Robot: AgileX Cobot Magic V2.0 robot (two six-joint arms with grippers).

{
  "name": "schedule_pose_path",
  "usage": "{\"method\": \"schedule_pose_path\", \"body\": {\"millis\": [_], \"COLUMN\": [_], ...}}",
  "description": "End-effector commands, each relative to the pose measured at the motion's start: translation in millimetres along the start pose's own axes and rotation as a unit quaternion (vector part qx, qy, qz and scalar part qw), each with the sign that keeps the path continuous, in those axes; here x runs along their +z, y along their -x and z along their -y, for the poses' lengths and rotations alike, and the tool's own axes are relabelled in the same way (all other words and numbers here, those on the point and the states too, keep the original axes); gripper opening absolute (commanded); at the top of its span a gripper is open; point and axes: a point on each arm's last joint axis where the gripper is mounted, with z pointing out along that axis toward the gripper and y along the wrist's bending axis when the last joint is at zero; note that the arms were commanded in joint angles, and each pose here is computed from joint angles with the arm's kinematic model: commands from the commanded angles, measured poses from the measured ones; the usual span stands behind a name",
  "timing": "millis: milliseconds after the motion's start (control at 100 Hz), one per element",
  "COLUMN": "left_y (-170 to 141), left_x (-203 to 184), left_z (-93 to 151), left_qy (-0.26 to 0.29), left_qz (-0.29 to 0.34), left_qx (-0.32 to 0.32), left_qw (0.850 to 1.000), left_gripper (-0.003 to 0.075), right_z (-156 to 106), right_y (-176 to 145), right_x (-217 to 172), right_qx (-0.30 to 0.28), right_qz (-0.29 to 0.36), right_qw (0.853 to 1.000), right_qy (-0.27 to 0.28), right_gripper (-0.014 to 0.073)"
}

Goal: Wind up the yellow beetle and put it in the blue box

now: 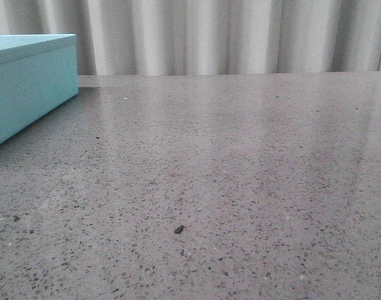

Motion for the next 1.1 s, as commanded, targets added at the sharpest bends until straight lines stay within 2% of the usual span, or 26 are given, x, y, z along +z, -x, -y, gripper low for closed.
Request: {"method": "schedule_pose_path", "body": {"millis": [0,150,360,570,720,850,1090], "left_y": [0.8,-1.7,-14.2,-33.7,-59.0,-83.3,-133.6], "left_x": [-44.6,-70.8,-106.6,-156.5,-187.6,-204.9,-200.8], "left_z": [11.2,17.9,31.5,43.2,53.7,61.2,69.5], "left_qy": [-0.01,-0.011,-0.025,0.005,0.03,0.052,0.097], "left_qz": [0.064,0.106,0.162,0.265,0.342,0.413,0.518], "left_qx": [-0.003,0.0,0.002,0.011,0.02,0.017,0.011], "left_qw": [0.998,0.994,0.986,0.964,0.939,0.909,0.85], "left_gripper": [0.0224,-0.0024,-0.0021,-0.0021,-0.0021,-0.0021,-0.0021], "right_z": [-0.8,0.0,1.8,2.6,3.0,3.3,4.1], "right_y": [10.3,9.6,10.9,2.1,-6.9,-13.4,-28.0], "right_x": [-2.4,-2.4,-1.7,6.8,3.6,2.3,13.4], "right_qx": [-0.006,-0.009,-0.018,-0.02,-0.021,-0.022,-0.024], "right_qz": [0.035,0.031,0.041,0.062,0.1,0.137,0.182], "right_qw": [0.999,0.999,0.999,0.998,0.995,0.99,0.983], "right_qy": [0.003,-0.002,-0.012,-0.012,-0.01,-0.009,-0.006], "right_gripper": [-0.0061,-0.0061,-0.0061,-0.0061,-0.0061,-0.0061,-0.0064]}}
